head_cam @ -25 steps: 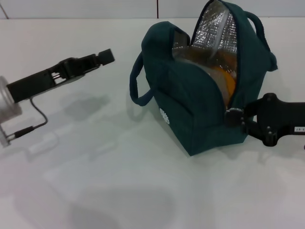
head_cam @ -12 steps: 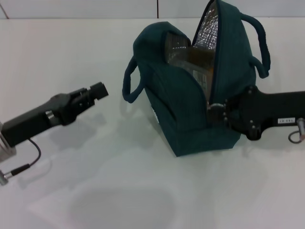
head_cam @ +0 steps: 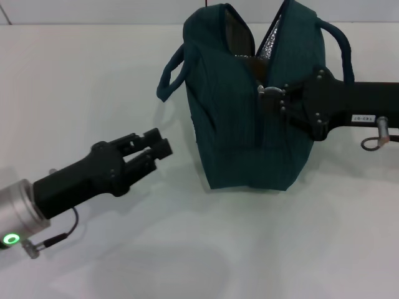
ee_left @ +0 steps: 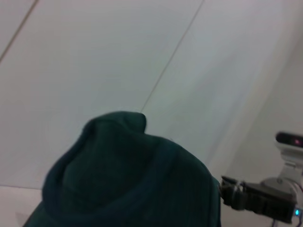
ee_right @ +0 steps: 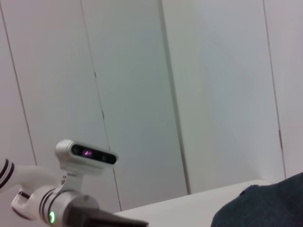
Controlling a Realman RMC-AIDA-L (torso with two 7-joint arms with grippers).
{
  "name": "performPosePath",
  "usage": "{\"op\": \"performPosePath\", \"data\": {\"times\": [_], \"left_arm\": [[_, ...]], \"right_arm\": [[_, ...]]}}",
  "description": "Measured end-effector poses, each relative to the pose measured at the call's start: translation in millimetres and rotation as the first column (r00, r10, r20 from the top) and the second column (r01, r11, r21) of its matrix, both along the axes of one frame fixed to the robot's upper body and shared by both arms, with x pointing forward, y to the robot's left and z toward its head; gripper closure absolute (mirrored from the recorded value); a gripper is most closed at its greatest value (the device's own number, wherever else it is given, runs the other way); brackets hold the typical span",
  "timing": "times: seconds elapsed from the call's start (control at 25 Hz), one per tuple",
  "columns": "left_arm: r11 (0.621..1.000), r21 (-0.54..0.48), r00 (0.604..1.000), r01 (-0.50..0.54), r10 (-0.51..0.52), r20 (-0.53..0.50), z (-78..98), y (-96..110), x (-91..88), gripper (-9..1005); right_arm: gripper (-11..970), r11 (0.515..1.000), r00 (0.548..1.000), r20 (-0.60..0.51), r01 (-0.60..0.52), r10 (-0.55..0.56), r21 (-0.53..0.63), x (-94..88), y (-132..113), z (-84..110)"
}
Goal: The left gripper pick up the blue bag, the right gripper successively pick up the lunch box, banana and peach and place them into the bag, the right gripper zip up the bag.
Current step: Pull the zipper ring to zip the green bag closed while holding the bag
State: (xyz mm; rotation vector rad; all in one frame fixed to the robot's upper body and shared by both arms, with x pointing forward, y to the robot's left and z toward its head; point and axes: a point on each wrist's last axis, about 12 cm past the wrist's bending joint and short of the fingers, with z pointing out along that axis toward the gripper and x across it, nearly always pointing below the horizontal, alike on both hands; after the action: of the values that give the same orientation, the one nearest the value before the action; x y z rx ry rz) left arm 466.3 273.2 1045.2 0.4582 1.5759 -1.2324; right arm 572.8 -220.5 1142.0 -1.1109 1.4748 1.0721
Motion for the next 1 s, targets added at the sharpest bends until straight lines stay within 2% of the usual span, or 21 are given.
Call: {"op": "performPosePath", "data": {"times": [0.16,0.44,0.64,1.0], "left_arm": [[1.0,0.019,1.0,0.012,-0.013,0.024,-6.7,-14.0,1.4,606],[0.997,0.077,0.999,-0.031,0.028,0.043,-19.9,-36.3,9.2,578],[0.996,0.058,0.998,-0.061,0.059,0.029,-21.2,-45.3,14.1,558],[0.996,0.058,0.998,-0.063,0.061,0.033,-21.3,-56.8,19.4,244]], "right_arm": [[950,1.0,1.0,-0.02,0.001,-0.001,0.002,3.8,4.6,-1.6],[950,1.0,0.999,-0.035,-0.014,0.013,-0.007,5.7,10.7,-4.2],[950,1.0,0.999,-0.039,-0.014,0.013,-0.01,5.4,11.7,-5.9],[950,1.0,0.998,-0.059,-0.004,0.004,-0.003,2.3,9.1,-11.1]]}}
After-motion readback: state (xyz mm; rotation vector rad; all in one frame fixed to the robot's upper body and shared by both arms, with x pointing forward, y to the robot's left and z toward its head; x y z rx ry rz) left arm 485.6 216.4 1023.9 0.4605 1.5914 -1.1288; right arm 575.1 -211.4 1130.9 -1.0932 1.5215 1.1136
